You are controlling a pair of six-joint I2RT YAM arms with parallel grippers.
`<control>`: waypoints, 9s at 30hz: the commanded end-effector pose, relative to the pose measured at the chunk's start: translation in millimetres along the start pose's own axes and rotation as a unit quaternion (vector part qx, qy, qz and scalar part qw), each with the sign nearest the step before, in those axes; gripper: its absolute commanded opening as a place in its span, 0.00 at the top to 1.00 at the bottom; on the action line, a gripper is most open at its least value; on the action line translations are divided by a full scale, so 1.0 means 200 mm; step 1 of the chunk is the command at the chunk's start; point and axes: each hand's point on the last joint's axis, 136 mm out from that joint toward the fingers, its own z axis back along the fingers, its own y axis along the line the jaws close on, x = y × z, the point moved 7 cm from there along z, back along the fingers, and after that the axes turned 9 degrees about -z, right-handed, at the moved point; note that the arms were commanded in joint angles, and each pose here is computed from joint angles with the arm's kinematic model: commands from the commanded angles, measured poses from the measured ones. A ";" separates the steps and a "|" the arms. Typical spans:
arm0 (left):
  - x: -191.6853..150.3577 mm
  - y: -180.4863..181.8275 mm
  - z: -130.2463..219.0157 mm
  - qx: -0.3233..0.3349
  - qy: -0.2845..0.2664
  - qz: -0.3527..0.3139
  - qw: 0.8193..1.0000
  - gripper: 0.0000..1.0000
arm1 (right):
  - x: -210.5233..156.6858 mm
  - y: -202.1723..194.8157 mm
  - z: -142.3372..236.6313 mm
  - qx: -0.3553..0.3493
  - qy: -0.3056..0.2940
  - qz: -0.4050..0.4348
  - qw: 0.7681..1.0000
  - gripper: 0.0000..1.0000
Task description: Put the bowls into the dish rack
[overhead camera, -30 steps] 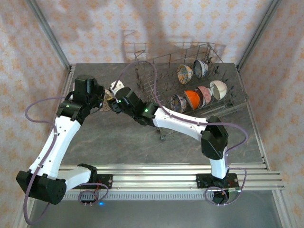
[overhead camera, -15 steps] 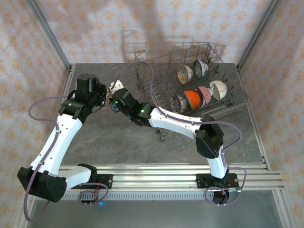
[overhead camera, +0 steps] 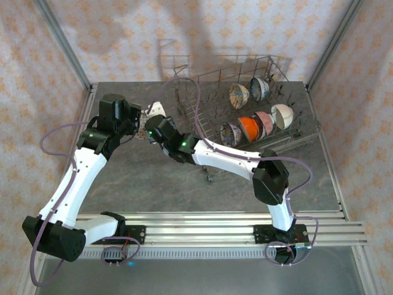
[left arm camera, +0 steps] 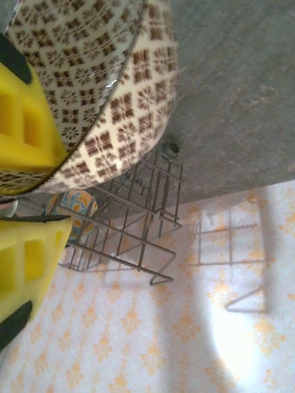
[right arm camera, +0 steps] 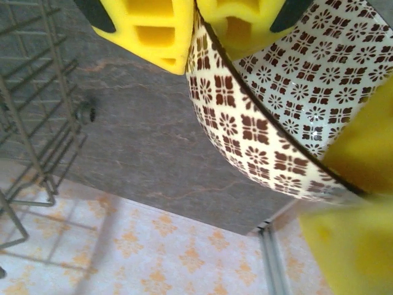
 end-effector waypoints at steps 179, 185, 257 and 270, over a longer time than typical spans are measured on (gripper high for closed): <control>-0.58 -0.40 -0.52 -0.086 0.252 -0.489 0.831 1.00 | 0.23 -1.91 0.62 -0.544 0.131 -0.136 0.818 0.12; -0.36 -0.34 -0.43 -0.036 0.247 -0.520 0.817 1.00 | 0.26 -1.94 0.67 -0.542 0.122 -0.151 0.818 0.13; 0.25 0.99 -0.34 0.178 -0.247 -0.538 0.786 0.01 | -0.83 -2.13 0.51 -0.337 -0.074 -0.146 0.927 0.00; 0.19 1.01 -0.51 0.115 -0.261 -0.566 0.773 0.01 | -0.83 -2.17 0.47 -0.322 -0.050 -0.162 0.932 0.00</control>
